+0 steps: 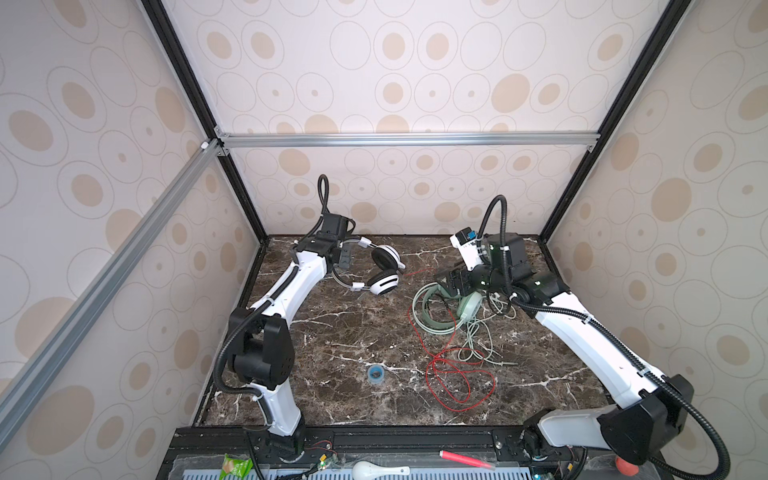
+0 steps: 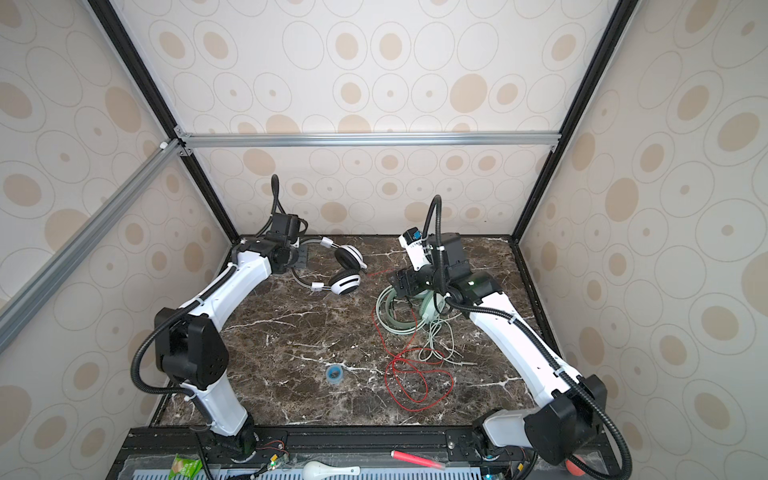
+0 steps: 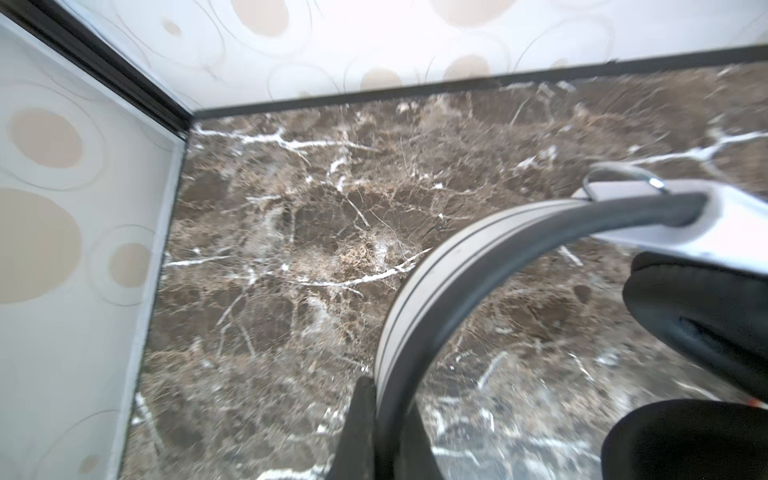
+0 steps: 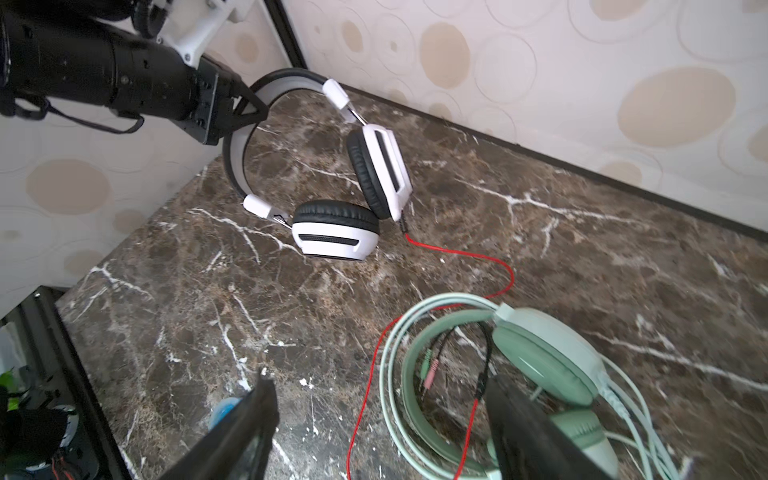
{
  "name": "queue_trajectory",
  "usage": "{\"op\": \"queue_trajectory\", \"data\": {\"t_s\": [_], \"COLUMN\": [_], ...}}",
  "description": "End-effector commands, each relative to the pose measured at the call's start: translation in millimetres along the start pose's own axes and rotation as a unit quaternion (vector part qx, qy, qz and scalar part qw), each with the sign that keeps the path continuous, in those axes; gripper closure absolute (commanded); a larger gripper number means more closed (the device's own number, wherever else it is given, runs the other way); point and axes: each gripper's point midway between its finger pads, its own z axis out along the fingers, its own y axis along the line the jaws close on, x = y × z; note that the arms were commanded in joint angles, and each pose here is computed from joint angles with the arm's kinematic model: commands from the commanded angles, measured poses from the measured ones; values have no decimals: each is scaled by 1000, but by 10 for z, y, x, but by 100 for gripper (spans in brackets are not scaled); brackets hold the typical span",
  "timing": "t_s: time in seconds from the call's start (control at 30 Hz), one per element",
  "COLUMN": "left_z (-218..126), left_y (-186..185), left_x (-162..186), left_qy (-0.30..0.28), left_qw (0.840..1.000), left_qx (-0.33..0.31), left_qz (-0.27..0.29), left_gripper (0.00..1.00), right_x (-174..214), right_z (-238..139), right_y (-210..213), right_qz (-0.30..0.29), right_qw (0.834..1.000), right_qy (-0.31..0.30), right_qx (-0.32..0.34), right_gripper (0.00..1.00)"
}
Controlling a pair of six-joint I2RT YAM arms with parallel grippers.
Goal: Wrap the headphones
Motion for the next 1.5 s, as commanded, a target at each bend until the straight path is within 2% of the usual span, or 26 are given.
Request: {"op": "queue_trajectory", "data": {"t_s": [0.0, 0.2, 0.43, 0.57, 0.67, 0.87, 1.07, 1.3, 1.47], "left_z": [-688, -1232, -1765, -1904, -1965, -1964, -2068, -2179, -2296], "left_y": [92, 210, 311, 239, 221, 158, 109, 125, 110], "left_x": [-434, -453, -624, -603, -589, -561, -587, -597, -680], "left_qy": [-60, -59, -119, -145, -158, -150, -156, -163, -173], "left_qw": [998, 998, 992, 986, 982, 982, 977, 974, 969], "left_qx": [9, 15, 38, 78, 92, 110, 134, 144, 158], "left_qz": [-23, -22, -21, -37, -45, -43, -52, -64, -73], "left_gripper": [100, 100, 100, 100, 100, 100, 100, 100, 100], "right_x": [-228, -136, -249, -368, -388, -313, -122, -61, -38], "right_z": [-33, 16, -56, -146, -196, -188, -16, 258, 419], "right_y": [220, 307, 427, 482, 514, 497, 438, 227, 167], "right_qz": [-65, -98, -133, -129, -129, -132, -135, -80, -75], "right_qw": [994, 987, 980, 980, 977, 977, 977, 981, 980], "right_qy": [-68, -91, -100, -94, -111, -119, -103, -120, -122], "right_qx": [-57, -85, -113, -123, -126, -122, -127, -132, -138], "right_gripper": [18, 20, 19, 19, 17, 15, 15, 15, 15]}}
